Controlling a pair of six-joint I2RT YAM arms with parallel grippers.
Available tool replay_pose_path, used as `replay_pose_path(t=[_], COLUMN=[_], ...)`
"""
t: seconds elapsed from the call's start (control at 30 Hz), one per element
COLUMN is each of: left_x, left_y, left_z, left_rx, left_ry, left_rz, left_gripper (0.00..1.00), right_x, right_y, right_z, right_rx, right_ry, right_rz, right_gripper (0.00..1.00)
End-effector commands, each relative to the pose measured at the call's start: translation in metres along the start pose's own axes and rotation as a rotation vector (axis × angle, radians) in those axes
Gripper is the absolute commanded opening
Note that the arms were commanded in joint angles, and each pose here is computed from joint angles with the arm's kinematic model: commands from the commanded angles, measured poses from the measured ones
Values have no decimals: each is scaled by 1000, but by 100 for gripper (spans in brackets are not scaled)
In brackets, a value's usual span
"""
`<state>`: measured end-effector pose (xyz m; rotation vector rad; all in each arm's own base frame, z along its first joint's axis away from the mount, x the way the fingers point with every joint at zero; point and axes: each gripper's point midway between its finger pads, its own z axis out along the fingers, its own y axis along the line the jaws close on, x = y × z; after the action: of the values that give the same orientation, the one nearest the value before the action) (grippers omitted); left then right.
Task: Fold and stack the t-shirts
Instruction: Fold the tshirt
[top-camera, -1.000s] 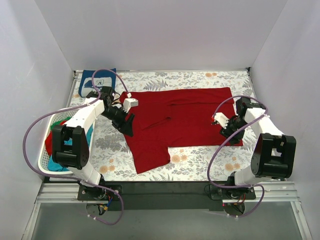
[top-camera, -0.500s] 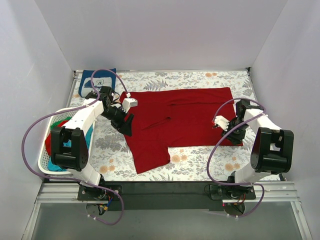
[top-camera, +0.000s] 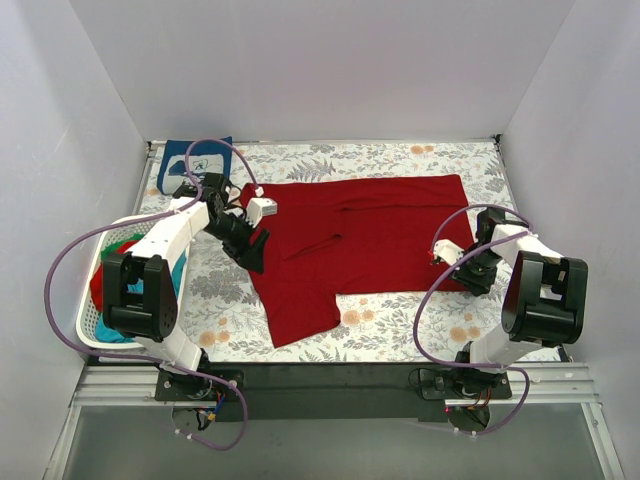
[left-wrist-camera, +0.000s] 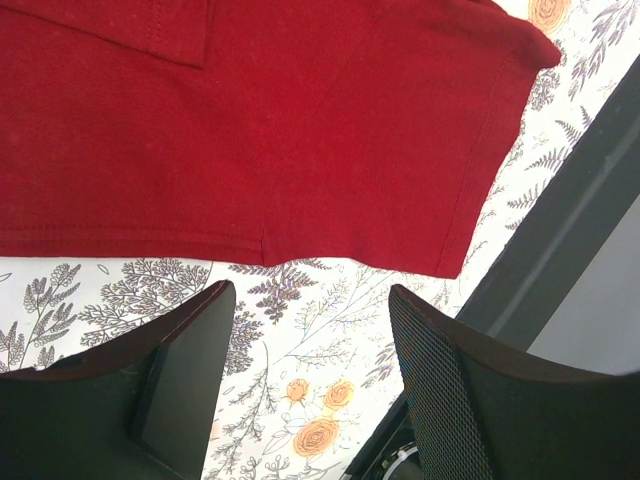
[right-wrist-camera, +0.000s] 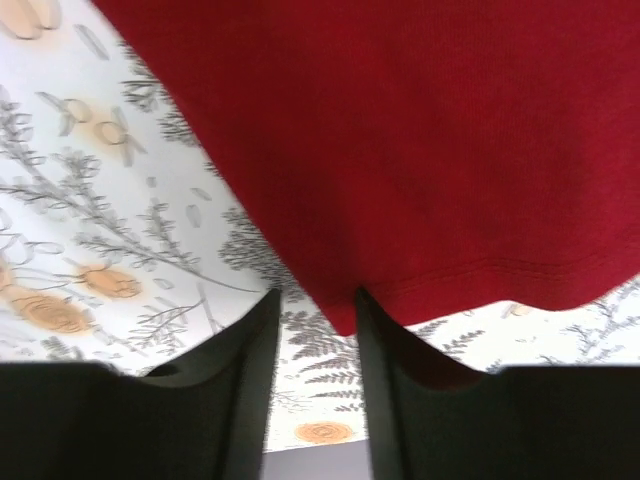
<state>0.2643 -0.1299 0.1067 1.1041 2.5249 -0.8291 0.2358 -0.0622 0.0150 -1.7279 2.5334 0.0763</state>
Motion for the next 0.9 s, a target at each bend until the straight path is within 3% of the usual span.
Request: replay_pose_path(t=[0.0,0.07,0.1,0.2,0.43,0.67,0.87], left_x=[-4,-4,-4,-1,17,26,31], left_y=[-1,-1,-3,-8,-29,-45,-36], left_z=[-3,-2,-1,3,16,39,58], left_rx=[-27,-29,-23,-16,-14,-12,-81], left_ry=[-12,-7,-8,8,50,88,128], left_rz=[58,60,63,107,264,305,338], left_gripper=[62,62,62,61,57,50,46], right_x=[1,2,3,3,-5,-9,-13], right_y=[-4,1,2,1,-10,-3,-8], right_z=[14,19,20,19,-8,-18,-23], right_rx=[13,3,3,14,58,30,24], right_ry=[-8,-3,-2,1,-29,-45,-58], right_rz=[-18,-20,-22,-14,-15,-15,3], right_gripper=[39,32,19,2,1,1,1])
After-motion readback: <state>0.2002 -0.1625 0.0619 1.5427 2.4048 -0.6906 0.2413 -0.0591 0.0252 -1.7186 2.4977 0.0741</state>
